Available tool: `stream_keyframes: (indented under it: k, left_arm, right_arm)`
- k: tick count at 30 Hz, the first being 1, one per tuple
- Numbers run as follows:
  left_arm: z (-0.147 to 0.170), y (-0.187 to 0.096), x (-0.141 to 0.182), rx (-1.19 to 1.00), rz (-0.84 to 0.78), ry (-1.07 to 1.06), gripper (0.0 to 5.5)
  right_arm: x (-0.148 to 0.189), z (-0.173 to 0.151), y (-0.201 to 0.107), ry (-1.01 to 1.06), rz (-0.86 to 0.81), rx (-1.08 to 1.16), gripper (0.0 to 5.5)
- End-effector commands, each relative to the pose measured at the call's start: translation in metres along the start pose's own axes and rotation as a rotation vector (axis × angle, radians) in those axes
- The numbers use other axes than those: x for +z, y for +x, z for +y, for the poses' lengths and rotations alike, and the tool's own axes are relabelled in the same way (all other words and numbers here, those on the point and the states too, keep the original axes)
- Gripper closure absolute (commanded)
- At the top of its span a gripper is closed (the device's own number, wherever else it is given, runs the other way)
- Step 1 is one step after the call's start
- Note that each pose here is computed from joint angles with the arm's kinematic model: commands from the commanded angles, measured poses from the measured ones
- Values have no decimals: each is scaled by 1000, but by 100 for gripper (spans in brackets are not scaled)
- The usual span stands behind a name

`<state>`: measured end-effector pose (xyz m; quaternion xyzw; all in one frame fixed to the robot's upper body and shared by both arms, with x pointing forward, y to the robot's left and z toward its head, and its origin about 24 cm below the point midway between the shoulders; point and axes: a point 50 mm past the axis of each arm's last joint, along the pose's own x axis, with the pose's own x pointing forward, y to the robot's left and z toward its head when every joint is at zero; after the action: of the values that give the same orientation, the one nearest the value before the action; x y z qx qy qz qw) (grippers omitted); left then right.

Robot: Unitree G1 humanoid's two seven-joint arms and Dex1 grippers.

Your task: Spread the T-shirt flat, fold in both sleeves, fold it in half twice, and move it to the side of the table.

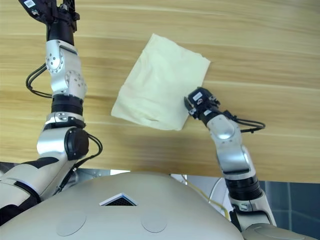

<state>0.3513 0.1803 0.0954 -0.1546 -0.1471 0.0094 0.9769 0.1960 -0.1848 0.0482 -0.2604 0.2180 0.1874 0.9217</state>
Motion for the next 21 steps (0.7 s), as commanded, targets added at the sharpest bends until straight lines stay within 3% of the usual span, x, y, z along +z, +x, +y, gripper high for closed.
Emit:
stream_keyframes:
  k: [1,7,11,15,21]
  left_arm:
    - [19,-5,7,46,6,32,257]
    - [25,-15,-3,74,47,22,257]
    - [24,-24,-20,44,140,26,257]
    - [-4,-22,-37,-67,207,19,257]
    - [-15,-13,-29,-68,170,-16,257]
  right_arm:
    - [9,-31,-11,1,-21,-103,275]
    - [49,2,-6,60,-213,-37,275]
    - [70,67,4,173,-273,130,275]
    - [63,129,13,123,-236,235,275]
    - [20,125,19,161,-95,146,275]
